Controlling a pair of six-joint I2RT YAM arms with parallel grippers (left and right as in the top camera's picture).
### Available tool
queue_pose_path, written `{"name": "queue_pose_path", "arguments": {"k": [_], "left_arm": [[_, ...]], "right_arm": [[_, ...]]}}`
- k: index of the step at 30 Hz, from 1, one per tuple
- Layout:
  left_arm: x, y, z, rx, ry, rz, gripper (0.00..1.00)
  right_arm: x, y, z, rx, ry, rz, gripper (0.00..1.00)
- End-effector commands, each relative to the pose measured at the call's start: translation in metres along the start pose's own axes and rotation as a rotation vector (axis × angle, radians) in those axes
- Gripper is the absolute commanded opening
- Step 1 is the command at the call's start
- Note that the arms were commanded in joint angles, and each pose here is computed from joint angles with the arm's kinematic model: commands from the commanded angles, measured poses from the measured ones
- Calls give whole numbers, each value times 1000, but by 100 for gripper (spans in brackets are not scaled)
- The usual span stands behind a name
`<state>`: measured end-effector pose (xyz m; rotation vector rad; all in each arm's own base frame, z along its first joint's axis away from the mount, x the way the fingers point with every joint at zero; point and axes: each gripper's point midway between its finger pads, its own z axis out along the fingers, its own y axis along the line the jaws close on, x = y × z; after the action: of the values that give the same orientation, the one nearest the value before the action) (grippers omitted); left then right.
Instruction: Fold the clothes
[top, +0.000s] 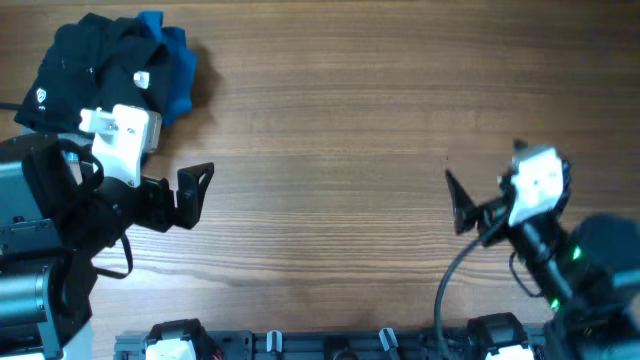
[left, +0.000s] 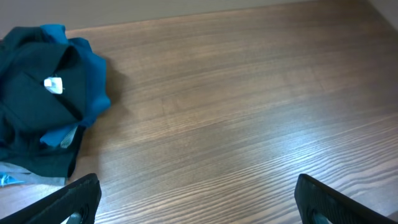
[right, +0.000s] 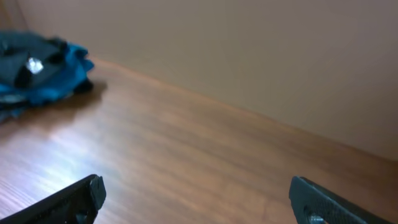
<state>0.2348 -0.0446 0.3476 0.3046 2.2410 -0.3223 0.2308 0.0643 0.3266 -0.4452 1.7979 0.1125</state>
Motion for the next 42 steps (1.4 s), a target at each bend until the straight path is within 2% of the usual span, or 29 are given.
{"name": "queue_pose_path", "arguments": {"k": [1,6,8,12,16,17,37,42], "left_arm": [[0,0,1,2,1,22,100],[0,0,1,2,1,22,100],[0,0,1,2,1,22,100],[0,0,1,2,1,22,100],[0,0,1,2,1,22,100],[0,0,1,2,1,23,100],[0,-1,1,3,1,23,100],[2,-10,-24,-27,-75,62,100]], "right_arm": [[56,2,2,49,-16,41,100],[105,10,12,64,-112,100,100],[112,10,12,84,-187,100,100],[119,0,22,121,-215,140,100],[146,0,43,118,-242,189,100],[141,-1,44,123,-296,177,100],[145,-5,45,147,-278,177,100],[145,-5,45,147,-278,177,100]]}}
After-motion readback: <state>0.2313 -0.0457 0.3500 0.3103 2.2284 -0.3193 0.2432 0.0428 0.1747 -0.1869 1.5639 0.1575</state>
